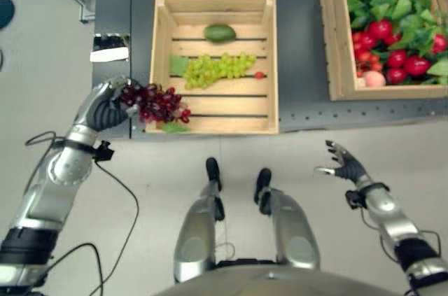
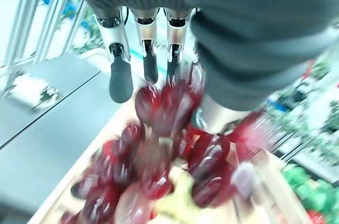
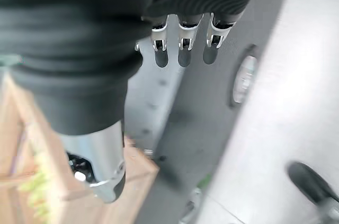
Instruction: Pick up the fruits from the basket on one side to the basket on the other side
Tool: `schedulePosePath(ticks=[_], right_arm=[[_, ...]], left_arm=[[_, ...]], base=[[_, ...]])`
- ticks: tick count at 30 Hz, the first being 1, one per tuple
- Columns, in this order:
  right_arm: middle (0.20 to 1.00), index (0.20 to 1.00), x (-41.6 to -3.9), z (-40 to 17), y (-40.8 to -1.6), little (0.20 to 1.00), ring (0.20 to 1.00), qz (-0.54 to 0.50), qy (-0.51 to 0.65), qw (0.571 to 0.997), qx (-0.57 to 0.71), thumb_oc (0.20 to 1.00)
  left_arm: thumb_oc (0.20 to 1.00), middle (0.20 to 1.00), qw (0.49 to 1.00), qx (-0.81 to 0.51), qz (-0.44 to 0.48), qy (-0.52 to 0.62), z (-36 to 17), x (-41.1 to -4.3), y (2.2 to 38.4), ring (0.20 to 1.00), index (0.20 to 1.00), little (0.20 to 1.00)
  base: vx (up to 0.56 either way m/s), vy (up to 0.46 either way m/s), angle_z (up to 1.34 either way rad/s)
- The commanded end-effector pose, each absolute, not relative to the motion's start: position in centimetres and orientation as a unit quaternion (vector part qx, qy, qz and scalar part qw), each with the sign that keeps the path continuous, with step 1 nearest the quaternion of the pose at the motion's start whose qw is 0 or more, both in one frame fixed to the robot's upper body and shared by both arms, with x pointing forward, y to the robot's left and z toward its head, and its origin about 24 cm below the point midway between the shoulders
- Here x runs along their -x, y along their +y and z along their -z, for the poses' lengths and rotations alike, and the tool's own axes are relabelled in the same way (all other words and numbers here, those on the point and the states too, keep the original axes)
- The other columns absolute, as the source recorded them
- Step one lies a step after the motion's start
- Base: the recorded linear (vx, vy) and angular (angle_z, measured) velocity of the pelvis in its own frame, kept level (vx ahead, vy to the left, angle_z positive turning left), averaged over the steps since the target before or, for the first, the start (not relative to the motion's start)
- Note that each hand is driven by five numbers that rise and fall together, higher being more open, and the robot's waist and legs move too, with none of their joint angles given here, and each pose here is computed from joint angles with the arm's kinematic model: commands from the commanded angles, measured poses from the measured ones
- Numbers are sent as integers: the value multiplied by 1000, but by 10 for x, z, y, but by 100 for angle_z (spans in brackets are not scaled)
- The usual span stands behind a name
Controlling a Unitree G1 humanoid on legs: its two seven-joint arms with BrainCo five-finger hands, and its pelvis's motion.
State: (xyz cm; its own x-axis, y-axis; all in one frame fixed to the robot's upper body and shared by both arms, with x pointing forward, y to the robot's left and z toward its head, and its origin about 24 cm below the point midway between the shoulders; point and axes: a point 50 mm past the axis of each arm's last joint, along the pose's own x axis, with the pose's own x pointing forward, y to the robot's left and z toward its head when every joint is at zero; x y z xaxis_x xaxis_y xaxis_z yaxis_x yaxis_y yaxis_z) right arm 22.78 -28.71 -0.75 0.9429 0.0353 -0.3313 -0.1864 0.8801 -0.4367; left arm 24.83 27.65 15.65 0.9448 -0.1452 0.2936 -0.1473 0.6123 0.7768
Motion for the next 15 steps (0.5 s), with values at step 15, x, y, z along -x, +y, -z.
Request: schedulePosePath(ticks=[15], right_arm=[[1000,1000,-265,-130,-285,1000,1000,-143,-58,930,333,1000]], left_arm=[[200,200,892,-385,39,-234,-190,-237,276,200,200,200]], base=[[100,15,3]])
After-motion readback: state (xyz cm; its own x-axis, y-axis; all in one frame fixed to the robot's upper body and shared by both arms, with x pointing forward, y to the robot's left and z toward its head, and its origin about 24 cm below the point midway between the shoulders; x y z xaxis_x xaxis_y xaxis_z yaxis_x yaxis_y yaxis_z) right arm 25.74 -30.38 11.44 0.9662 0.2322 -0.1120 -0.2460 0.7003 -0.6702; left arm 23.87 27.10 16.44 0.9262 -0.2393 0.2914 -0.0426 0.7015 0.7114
